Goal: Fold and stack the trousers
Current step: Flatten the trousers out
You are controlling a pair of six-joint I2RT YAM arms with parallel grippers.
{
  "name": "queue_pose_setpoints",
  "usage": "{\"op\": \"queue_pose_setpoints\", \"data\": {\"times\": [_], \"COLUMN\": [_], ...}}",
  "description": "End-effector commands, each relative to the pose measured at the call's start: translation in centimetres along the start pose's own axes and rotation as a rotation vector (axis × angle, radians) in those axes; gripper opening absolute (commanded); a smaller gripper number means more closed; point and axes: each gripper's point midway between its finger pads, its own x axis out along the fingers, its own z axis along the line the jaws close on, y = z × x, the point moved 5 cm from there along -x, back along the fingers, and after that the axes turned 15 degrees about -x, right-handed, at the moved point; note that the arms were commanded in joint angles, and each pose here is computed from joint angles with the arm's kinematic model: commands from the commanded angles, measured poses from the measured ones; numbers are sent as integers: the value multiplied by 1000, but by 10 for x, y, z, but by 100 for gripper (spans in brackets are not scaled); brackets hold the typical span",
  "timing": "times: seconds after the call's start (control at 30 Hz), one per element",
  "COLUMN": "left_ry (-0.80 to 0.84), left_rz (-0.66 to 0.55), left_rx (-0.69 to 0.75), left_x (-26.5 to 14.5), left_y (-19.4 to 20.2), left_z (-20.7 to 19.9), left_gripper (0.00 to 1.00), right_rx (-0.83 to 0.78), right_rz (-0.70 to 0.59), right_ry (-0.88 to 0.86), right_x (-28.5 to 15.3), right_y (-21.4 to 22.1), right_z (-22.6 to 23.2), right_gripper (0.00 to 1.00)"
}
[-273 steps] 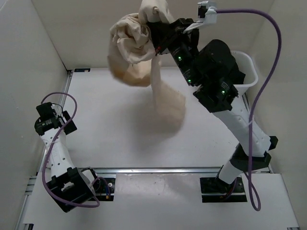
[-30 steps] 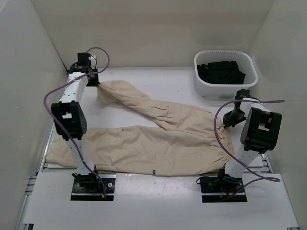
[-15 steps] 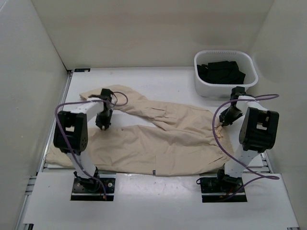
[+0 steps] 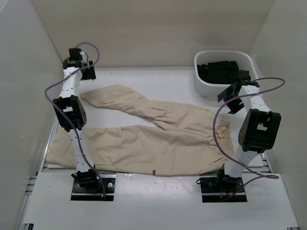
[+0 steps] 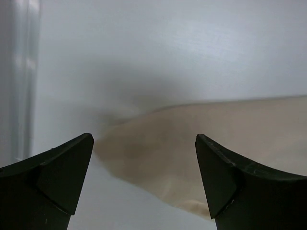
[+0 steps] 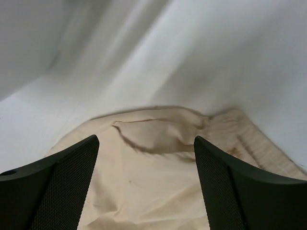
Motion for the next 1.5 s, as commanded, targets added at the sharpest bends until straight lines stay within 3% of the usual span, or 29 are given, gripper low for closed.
{"op": "queue_pose_setpoints", "data": {"times": [0.0, 0.2, 0.23, 0.3, 0.33, 0.37, 0.4, 0.43, 0.53, 0.57, 0.63, 0.67, 0.7, 0.73, 0.77, 0.8, 0.83, 0.9, 0.97, 1.03, 1.17, 1.27, 1.47], "left_ry": [-45, -5, 15, 75, 93, 109, 114, 124, 128, 134, 18, -10, -54, -88, -102, -97, -81, -16, 87, 147, 238, 270, 187], "left_rz": [306, 496, 501, 569, 583, 610, 631, 646, 664, 623, 694, 708, 683, 751, 759, 737, 708, 619, 499, 456, 551, 670, 801], "left_rx": [33, -22, -36, -56, -62, -78, -82, -87, -139, -144, -119, -101, -84, -67, -62, -62, -78, -120, -175, -191, -149, -81, 10], "left_x": [44, 63, 57, 47, 42, 32, 24, 17, -19, -43, -65, -75, -91, -103, -111, -121, -124, -123, -117, -94, -49, -33, -9], "left_y": [83, 136, 136, 154, 158, 163, 167, 169, 174, 165, 205, 217, 220, 246, 251, 248, 240, 212, 161, 129, 123, 148, 201], "left_z": [12, 35, 37, 32, 31, 33, 33, 33, 52, 55, 75, 78, 86, 91, 94, 94, 94, 90, 83, 76, 35, -4, -19], "left_gripper": [100, 99, 94, 76, 44, 25, 14, 14, 14, 14, 14, 14, 14, 14, 14, 14, 22, 69, 81, 82, 82, 90, 97], "right_rx": [-36, 11, 10, 25, 39, 50, 50, 50, 30, 21, 9, -2, -14, -14, -27, -47, -56, -94, -121, -147, -180, -189, -200], "right_rz": [34, 175, 206, 246, 238, 249, 261, 258, 261, 261, 279, 287, 288, 288, 279, 260, 229, 186, 166, 153, 156, 157, 160], "right_ry": [-85, -24, -7, 19, 16, 24, 32, 30, 38, 37, 47, 51, 49, 49, 63, 72, 70, 71, 72, 72, 79, 76, 88], "right_x": [6, 40, 44, 49, 46, 46, 48, 46, 48, 48, 53, 52, 52, 52, 53, 50, 48, 42, 35, 36, 36, 35, 37], "right_y": [1, 22, 31, 46, 49, 55, 62, 64, 69, 69, 74, 76, 76, 76, 75, 72, 67, 58, 51, 47, 48, 50, 52], "right_z": [23, 19, 19, 11, 10, 6, 2, 1, 0, 0, -3, -4, -5, -5, -7, -9, -9, -6, -1, 3, 5, 8, 5], "right_gripper": [85, 86, 86, 86, 86, 86, 86, 83, 68, 53, 38, 19, 10, 3, 0, 0, 0, 0, 0, 0, 0, 0, 0]}}
